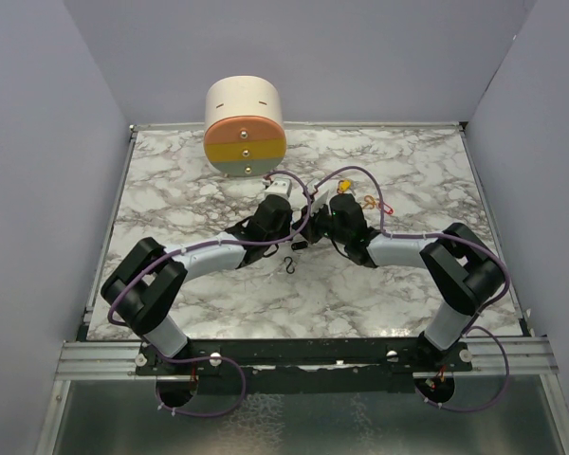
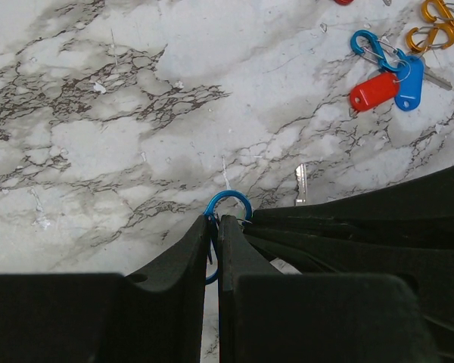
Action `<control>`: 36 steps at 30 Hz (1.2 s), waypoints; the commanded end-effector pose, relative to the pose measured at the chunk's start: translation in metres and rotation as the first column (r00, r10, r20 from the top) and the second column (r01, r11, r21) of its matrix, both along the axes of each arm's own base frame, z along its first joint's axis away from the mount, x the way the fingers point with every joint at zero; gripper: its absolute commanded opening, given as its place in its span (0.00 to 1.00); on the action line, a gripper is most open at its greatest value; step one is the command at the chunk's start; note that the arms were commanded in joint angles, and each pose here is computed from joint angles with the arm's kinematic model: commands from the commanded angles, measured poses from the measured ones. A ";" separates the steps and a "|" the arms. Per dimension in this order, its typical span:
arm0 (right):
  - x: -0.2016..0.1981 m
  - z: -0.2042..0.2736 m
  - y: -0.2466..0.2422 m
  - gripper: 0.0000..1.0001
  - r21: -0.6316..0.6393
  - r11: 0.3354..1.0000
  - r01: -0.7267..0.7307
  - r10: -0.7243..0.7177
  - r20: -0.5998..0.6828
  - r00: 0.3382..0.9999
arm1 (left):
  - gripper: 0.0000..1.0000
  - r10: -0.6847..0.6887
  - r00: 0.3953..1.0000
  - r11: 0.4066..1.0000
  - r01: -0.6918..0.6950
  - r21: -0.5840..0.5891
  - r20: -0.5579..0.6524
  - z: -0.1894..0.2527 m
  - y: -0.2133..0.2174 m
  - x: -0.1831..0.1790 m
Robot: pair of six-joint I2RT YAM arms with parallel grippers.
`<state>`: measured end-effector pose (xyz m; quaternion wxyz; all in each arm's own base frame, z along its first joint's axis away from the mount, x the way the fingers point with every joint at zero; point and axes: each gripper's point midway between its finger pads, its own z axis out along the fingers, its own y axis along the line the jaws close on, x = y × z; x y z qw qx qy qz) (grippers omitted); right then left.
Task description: Put the keys on the keyring
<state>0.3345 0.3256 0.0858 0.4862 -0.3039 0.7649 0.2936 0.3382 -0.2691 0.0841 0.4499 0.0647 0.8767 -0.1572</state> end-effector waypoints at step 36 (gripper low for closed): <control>0.017 0.022 -0.014 0.01 0.014 0.993 0.118 -0.119 0.110 0.987 | 0.00 -0.071 0.997 0.997 0.071 0.019 -0.004 0.009 -0.004 -0.014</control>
